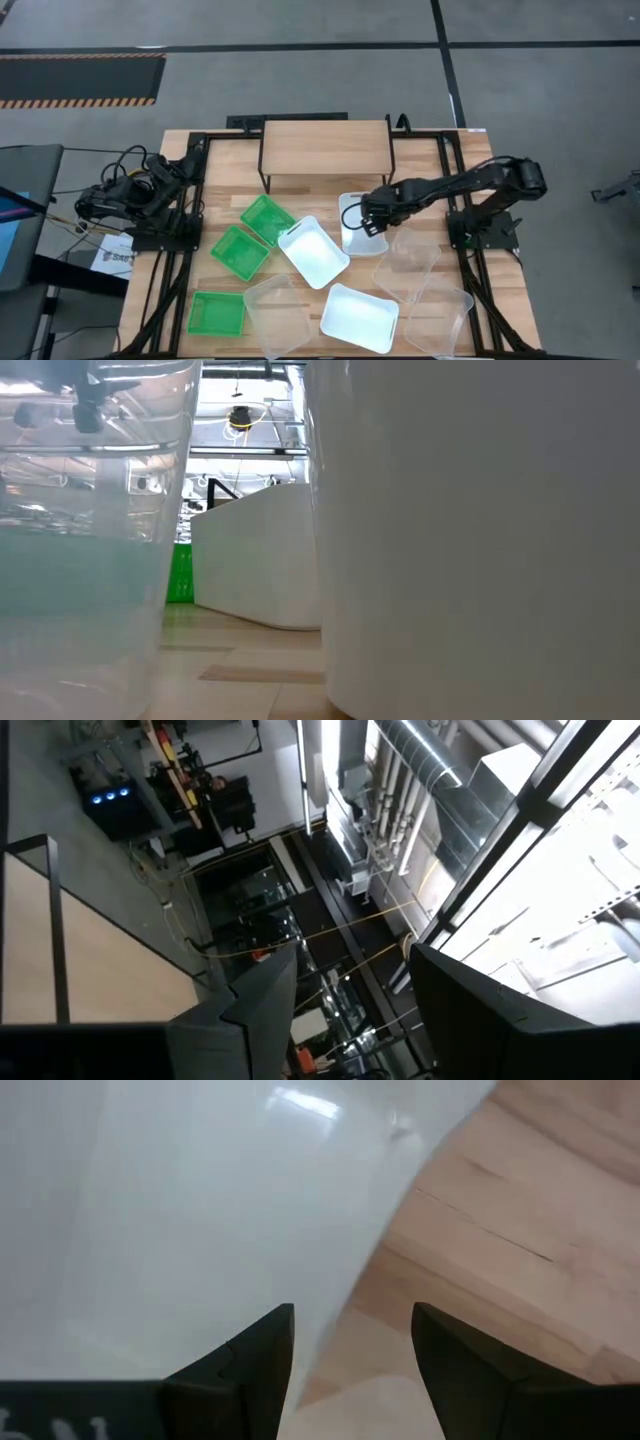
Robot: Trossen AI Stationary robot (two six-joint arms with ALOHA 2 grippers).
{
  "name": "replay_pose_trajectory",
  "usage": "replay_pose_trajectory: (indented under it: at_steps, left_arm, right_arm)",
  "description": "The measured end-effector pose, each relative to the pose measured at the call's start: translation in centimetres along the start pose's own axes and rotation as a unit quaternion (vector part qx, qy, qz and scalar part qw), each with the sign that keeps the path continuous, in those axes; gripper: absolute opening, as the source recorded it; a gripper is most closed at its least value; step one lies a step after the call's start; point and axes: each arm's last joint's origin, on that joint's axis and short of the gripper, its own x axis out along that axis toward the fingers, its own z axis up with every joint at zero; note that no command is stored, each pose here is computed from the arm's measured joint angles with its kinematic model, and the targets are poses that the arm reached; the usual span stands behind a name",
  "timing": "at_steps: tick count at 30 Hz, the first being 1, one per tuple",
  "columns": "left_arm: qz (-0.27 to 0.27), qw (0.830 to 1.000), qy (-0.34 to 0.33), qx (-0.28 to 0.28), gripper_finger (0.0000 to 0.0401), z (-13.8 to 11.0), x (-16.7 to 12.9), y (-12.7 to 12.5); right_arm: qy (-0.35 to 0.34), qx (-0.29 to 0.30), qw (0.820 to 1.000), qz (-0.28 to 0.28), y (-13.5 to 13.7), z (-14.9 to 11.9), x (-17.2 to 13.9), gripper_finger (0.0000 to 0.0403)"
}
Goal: Stack baskets on shelf by color
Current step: Put the top right white bin on the shelf
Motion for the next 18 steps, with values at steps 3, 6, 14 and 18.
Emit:
replay_pose_trajectory:
  at_steps: [3,6,14,18]
  left_arm:
    - [0.007,1.0,-0.006,0.0,0.0185,0.0,0.0,0.1]
    - [0.008,1.0,-0.007,0.0,0.0185,0.0,0.0,0.1]
    - [0.015,1.0,-0.012,0.003,0.0185,0.0,0.0,0.1]
    - [0.018,1.0,-0.016,0.002,0.0185,0.0,0.0,0.2]
  right_arm:
    - [0.011,0.003,1.0,-0.021,0.2,0.1,1.2,0.0226]
    - [0.027,0.003,0.999,-0.037,0.4,0.2,2.4,0.0225]
    - [0.061,0.001,0.997,-0.043,0.8,0.0,3.9,0.0117]
    - [0.054,0.003,0.998,-0.026,1.0,0.2,3.7,0.0023]
